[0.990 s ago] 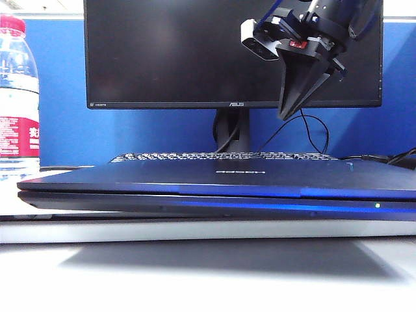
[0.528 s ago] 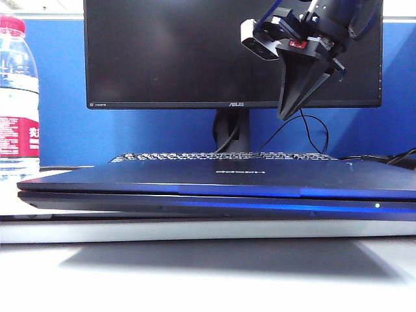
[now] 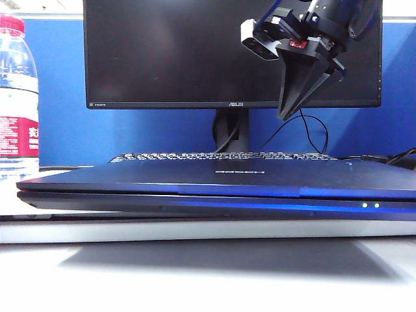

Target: Close the lid of the black laptop.

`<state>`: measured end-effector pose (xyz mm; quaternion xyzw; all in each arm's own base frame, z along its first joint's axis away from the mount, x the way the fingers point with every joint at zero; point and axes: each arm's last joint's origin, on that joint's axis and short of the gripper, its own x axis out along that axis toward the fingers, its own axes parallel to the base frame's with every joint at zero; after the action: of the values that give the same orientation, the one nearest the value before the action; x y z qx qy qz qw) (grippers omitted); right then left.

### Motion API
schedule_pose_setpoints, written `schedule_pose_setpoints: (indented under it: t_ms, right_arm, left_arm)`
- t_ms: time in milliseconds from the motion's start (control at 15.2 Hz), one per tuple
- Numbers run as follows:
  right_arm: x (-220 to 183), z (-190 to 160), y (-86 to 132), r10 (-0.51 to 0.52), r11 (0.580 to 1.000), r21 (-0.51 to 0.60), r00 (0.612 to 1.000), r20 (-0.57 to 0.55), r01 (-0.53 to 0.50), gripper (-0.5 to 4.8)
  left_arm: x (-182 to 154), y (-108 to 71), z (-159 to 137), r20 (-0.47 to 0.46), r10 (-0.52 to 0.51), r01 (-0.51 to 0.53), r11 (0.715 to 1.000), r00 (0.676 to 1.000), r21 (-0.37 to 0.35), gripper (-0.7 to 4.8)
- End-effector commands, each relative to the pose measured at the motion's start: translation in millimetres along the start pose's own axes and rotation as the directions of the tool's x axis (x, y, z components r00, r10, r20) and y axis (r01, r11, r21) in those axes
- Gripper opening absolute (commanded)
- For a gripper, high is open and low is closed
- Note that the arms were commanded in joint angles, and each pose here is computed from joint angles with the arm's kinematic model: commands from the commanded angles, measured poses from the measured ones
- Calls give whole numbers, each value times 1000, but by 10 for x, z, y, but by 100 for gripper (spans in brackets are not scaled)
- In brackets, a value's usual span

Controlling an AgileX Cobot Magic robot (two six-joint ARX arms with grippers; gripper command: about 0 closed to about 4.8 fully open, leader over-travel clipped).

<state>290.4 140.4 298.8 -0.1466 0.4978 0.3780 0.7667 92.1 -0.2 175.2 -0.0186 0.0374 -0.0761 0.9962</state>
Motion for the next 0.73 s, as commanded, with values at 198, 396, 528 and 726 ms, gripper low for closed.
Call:
schedule_pose_setpoints:
  t_ms: [198, 396, 528, 726]
  right_arm:
    - [-15, 13, 5, -1, 1000, -2, 1000, 15, 1, -6]
    - [-15, 13, 5, -1, 1000, -1, 1000, 15, 1, -6]
    - [-15, 13, 5, -1, 1000, -2, 1000, 15, 1, -6]
    - [-15, 13, 5, -1, 1000, -2, 1000, 15, 1, -6]
  left_arm:
    - [29, 18, -30, 52, 93, -93, 996, 994, -5, -3]
    - [59, 23, -110, 59, 83, -80, 995, 995, -52, -3]
    - [57, 36, -101, 69, 130, -126, 991, 989, -50, -3]
    - [55, 45, -100, 71, 161, -158, 986, 984, -48, -3]
